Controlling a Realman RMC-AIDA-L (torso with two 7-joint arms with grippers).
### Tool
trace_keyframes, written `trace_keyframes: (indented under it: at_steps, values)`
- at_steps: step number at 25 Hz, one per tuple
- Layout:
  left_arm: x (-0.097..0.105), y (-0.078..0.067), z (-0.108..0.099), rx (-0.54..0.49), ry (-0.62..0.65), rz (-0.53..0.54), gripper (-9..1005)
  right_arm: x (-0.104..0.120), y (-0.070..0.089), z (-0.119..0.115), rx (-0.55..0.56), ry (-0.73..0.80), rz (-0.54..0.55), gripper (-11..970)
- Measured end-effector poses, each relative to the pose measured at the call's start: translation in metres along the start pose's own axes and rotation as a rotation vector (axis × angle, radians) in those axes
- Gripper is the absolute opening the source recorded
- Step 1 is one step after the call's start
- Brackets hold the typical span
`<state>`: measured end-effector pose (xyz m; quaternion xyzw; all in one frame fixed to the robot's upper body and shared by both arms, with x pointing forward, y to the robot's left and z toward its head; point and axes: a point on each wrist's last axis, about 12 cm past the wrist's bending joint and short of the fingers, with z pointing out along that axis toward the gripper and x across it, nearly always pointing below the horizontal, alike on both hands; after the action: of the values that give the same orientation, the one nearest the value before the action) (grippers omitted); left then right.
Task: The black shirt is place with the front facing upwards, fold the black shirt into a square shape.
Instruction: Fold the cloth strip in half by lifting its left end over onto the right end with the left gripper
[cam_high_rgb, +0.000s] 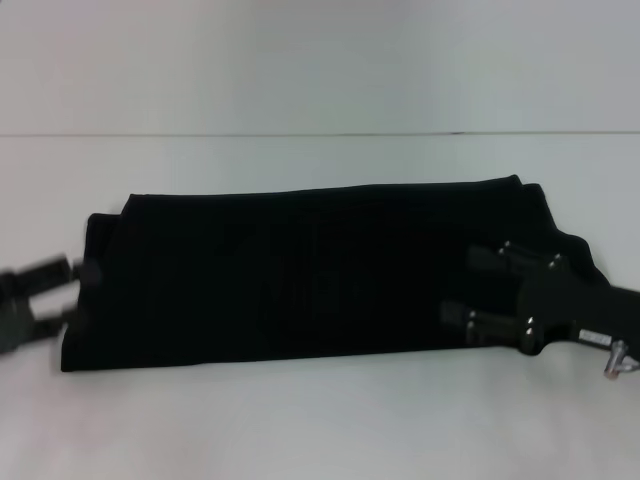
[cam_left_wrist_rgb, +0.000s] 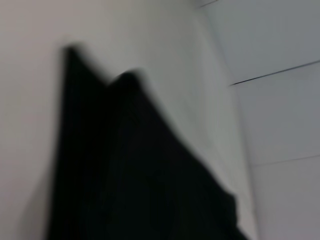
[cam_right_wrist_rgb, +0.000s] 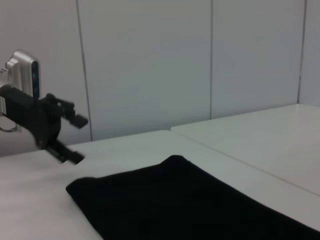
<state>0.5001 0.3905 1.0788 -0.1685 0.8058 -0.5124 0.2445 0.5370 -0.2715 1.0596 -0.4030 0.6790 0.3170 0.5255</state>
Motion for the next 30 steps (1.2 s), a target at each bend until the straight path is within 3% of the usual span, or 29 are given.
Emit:
trace_keyframes:
  at_steps: [3, 8, 21, 30]
  values:
    - [0.006, 0.01, -0.004, -0.083, 0.047, -0.105, 867, 0.004, 0.002, 0.004, 0.005, 0.012, -0.011, 827]
    - [0.009, 0.015, -0.008, -0.126, 0.054, -0.183, 864, 0.009, 0.001, 0.006, 0.033, 0.034, -0.002, 827]
    - [0.004, 0.028, -0.011, -0.228, -0.012, -0.23, 861, 0.01, 0.0, 0.011, 0.038, 0.045, -0.009, 826]
    - [0.002, 0.028, -0.007, -0.231, -0.022, -0.251, 862, 0.01, 0.0, 0.012, 0.031, 0.054, -0.013, 826]
